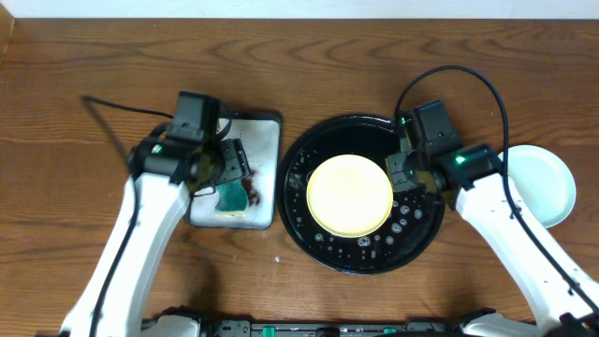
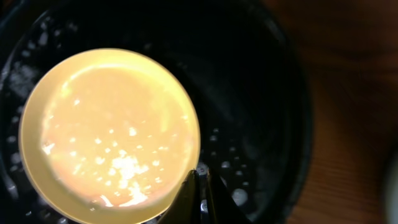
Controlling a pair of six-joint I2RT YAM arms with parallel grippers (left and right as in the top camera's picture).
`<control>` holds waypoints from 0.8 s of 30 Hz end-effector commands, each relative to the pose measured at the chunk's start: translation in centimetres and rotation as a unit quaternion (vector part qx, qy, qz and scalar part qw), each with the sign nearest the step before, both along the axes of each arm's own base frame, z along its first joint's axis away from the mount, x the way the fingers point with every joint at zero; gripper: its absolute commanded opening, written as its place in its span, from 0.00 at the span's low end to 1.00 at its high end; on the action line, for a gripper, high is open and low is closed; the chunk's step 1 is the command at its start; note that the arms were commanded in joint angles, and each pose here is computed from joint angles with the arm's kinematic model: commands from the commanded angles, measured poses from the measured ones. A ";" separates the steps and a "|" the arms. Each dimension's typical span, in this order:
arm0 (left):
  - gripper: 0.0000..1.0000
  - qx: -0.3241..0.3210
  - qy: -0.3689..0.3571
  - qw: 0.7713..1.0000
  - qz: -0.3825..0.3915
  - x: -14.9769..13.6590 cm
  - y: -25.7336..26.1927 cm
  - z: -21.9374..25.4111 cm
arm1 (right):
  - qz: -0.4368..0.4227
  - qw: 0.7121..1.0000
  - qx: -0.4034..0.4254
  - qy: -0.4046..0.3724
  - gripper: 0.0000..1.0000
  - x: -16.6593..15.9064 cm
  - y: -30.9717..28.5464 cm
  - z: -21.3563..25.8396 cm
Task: Clean dirty plates on tray and stack at the side
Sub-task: 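Return the sponge to the soapy tray with the left gripper, then tilt and lift the yellow plate by its rim with the right gripper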
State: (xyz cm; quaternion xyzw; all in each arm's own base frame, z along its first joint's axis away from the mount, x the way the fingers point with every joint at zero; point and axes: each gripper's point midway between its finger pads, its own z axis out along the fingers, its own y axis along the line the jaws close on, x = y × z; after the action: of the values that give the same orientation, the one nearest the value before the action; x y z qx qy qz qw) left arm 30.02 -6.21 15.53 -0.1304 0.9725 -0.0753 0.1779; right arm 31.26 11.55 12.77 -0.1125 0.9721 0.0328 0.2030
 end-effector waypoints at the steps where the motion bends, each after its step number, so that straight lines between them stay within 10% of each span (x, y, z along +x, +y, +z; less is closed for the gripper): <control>1: 0.78 -0.012 -0.034 0.999 -0.006 -0.7 -0.1 2.5 | 0.032 0.995 0.072 0.065 0.09 -0.1 1.1 -2.6; 15: 0.83 -0.015 -0.049 0.999 -0.006 -1.0 0.0 3.3 | 0.073 0.978 0.126 0.147 0.34 1.3 1.2 -10.2; 18: 0.83 -0.015 -0.049 0.999 -0.006 -1.0 0.0 3.3 | 0.077 0.976 0.122 0.160 0.28 1.0 1.5 -11.3; 21: 0.84 -0.015 -0.049 0.999 -0.006 -1.0 0.0 3.3 | 0.078 0.976 0.124 0.163 0.01 1.1 1.7 -11.9; 24: 0.84 -0.015 -0.049 0.999 -0.006 -1.0 0.0 3.3 | 0.080 0.977 0.128 0.152 0.01 1.6 1.9 -11.5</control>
State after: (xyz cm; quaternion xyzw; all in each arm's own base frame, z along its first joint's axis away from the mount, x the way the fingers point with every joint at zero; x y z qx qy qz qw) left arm 29.01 -6.26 18.54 -0.1263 0.9624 -0.0964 0.2205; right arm 32.70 12.85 1.00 -0.1455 0.9710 0.1815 0.0551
